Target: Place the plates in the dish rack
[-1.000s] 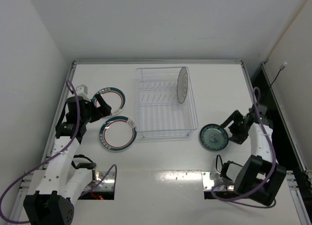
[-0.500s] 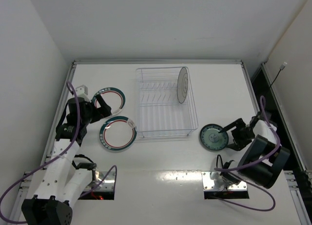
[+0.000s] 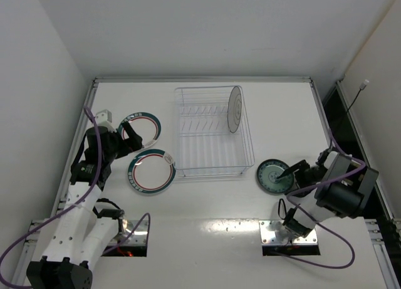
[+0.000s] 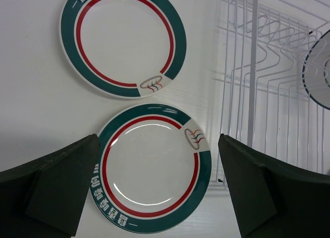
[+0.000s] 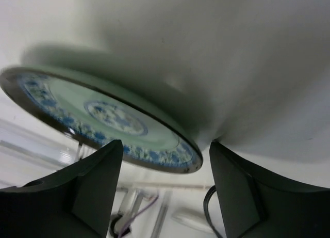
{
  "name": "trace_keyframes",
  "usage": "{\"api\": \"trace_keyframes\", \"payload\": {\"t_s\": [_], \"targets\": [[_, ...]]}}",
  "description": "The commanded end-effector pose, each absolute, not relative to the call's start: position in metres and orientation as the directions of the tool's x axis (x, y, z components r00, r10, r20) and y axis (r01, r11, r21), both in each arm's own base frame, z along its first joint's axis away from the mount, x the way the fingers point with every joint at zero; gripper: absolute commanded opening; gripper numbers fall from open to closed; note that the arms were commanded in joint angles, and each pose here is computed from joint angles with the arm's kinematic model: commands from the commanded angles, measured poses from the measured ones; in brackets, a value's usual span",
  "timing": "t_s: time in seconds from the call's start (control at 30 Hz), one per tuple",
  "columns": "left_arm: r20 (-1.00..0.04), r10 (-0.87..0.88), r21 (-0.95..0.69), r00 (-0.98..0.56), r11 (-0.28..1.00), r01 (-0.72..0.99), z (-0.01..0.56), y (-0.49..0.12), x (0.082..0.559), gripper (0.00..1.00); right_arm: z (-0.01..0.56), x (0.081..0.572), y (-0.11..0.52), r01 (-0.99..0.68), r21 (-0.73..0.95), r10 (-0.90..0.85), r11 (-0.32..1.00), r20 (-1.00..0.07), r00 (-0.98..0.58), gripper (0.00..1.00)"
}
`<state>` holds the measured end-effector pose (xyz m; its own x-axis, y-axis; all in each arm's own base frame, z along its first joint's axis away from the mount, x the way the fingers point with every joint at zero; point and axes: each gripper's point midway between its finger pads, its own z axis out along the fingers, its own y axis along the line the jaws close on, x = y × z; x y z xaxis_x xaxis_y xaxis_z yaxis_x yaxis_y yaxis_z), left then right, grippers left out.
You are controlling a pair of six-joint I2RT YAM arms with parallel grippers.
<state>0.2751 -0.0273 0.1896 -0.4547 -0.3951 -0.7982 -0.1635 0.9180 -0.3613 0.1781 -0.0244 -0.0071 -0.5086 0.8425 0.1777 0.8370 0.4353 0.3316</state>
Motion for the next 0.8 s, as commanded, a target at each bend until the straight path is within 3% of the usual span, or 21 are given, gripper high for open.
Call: {"api": "trace_keyframes", "payload": {"t_s": [0.0, 0.13, 0.23, 0.27, 0.4, 0.47, 0.53, 0.63, 0.67, 0.7, 0.77], "targets": [[-0.829, -0.388, -0.367, -0.403, 0.921, -0.132, 0.214, -0.030, 0.280, 1.00, -0.013, 0.185, -0.016, 0.806, 0.409, 0.824, 0.427, 0.191, -0.533, 0.64], [-0.829, -0.388, -0.367, -0.403, 0.921, -0.132, 0.214, -0.030, 0.280, 1.00, -0.019, 0.183, -0.012, 0.800, 0.423, 0.823, 0.426, 0.186, -0.536, 0.53], [-0.831, -0.388, -0.363, -0.399, 0.921, -0.140, 0.213, -0.028, 0.280, 1.00, -0.028, 0.181, -0.006, 0.797, 0.439, 0.818, 0.414, 0.204, -0.537, 0.29], [-0.827, -0.397, -0.371, -0.398, 0.918, -0.143, 0.214, -0.028, 0.280, 1.00, -0.032, 0.178, -0.004, 0.808, 0.430, 0.820, 0.403, 0.222, -0.527, 0.16], [-0.827, -0.397, -0.371, -0.398, 0.917, -0.143, 0.214, -0.028, 0.280, 1.00, -0.038, 0.175, -0.002, 0.807, 0.432, 0.820, 0.404, 0.220, -0.528, 0.00], [-0.823, -0.396, -0.369, -0.407, 0.918, -0.147, 0.211, -0.028, 0.281, 1.00, -0.033, 0.178, -0.006, 0.792, 0.438, 0.819, 0.425, 0.186, -0.542, 0.00], [-0.823, -0.396, -0.369, -0.407, 0.918, -0.147, 0.211, -0.028, 0.281, 1.00, -0.016, 0.189, -0.014, 0.766, 0.460, 0.819, 0.449, 0.132, -0.559, 0.00], [-0.820, -0.396, -0.367, -0.414, 0.918, -0.151, 0.208, -0.029, 0.282, 1.00, 0.043, 0.230, -0.052, 0.679, 0.483, 0.813, 0.554, -0.135, -0.567, 0.00], [-0.820, -0.396, -0.367, -0.414, 0.918, -0.151, 0.208, -0.029, 0.282, 1.00, 0.055, 0.230, -0.056, 0.674, 0.441, 0.793, 0.592, -0.174, -0.583, 0.00], [-0.820, -0.396, -0.367, -0.414, 0.918, -0.151, 0.208, -0.029, 0.282, 1.00, 0.086, 0.244, -0.065, 0.638, 0.454, 0.780, 0.622, -0.298, -0.550, 0.00], [-0.820, -0.396, -0.367, -0.414, 0.918, -0.151, 0.208, -0.029, 0.282, 1.00, 0.115, 0.251, -0.072, 0.627, 0.436, 0.763, 0.645, -0.416, -0.495, 0.00]]}}
